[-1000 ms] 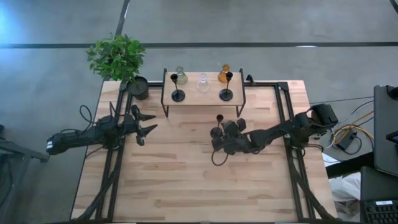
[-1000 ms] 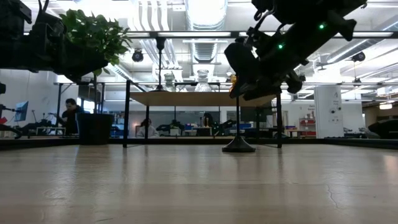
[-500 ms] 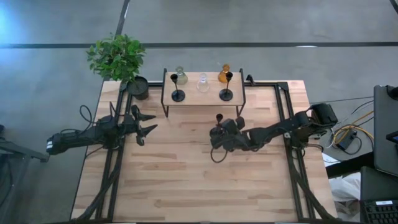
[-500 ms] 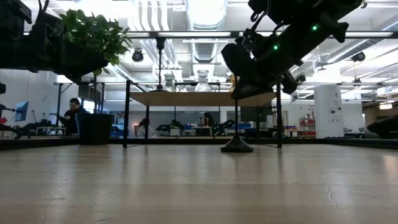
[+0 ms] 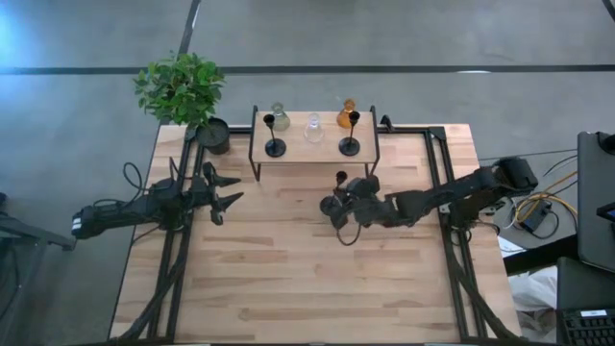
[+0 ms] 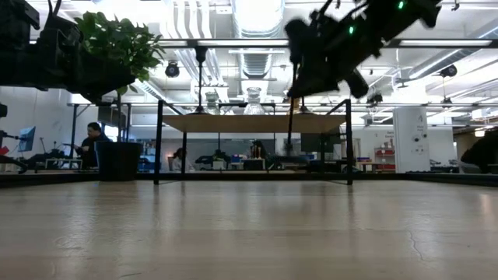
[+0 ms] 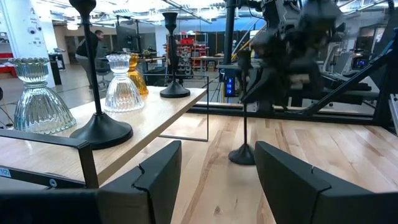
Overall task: Pick & Place candle stick holders
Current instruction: Put the black candle holder on the shelf aligned with the transparent candle holder
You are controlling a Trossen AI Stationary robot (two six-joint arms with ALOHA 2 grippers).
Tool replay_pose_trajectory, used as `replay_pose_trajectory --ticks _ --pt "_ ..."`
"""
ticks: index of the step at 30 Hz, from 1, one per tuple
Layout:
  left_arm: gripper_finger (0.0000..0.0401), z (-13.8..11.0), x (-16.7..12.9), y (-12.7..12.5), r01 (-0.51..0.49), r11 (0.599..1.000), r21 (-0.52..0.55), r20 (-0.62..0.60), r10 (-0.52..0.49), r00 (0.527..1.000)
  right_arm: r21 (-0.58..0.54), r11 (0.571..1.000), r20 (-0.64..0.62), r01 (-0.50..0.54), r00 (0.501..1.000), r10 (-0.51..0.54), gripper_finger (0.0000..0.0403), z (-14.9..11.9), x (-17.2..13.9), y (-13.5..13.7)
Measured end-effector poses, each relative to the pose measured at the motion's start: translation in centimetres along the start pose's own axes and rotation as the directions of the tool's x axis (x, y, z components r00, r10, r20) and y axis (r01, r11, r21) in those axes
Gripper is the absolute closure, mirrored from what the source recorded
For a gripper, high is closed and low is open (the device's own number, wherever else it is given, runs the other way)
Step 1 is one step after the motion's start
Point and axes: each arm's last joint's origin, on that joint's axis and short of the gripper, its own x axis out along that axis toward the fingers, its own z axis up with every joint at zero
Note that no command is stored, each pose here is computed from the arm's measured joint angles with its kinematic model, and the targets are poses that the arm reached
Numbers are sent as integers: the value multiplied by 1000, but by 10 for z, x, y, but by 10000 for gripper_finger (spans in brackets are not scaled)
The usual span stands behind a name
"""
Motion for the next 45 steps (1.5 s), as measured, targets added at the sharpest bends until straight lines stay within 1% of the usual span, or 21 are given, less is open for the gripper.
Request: replay_pose_trajectory --ticks 3,5,8,11,14,18,21,24,30,34,45 --pt "192 0 0 0 0 1000 0 0 0 1000 15 999 20 -47 999 46 393 20 -13 -3" --pt "192 0 0 0 0 1000 0 0 0 1000 7 998 42 -68 997 68 393 39 -22 -3" --pt "192 0 0 0 0 1000 0 0 0 1000 -41 996 59 -83 995 85 394 70 -35 -6" --pt "192 0 0 0 0 1000 0 0 0 1000 -92 990 48 -111 992 116 394 101 -44 -9" --pt "192 0 0 0 0 1000 0 -2 0 1000 -132 982 34 -133 990 138 394 126 -49 -15" --pt "192 0 0 0 0 1000 0 -2 0 1000 -169 971 4 -169 985 172 394 148 -46 -20" --pt "192 0 0 0 0 1000 0 -2 0 1000 -182 964 -24 -195 981 194 394 157 -37 -21" --pt "192 0 0 0 1 1000 1 -3 -1 1000 -210 956 -58 -205 979 197 394 158 -26 -18" --pt "192 0 0 0 0 1000 1 -5 0 1000 -249 943 -79 -222 975 209 394 163 -7 -11" --pt "192 -1 0 0 1 1000 1 -5 -1 1000 -270 940 -80 -210 977 195 394 165 6 -9" --pt "192 -1 0 0 0 1000 1 -7 0 1000 -262 949 -54 -174 985 165 394 169 33 -11"
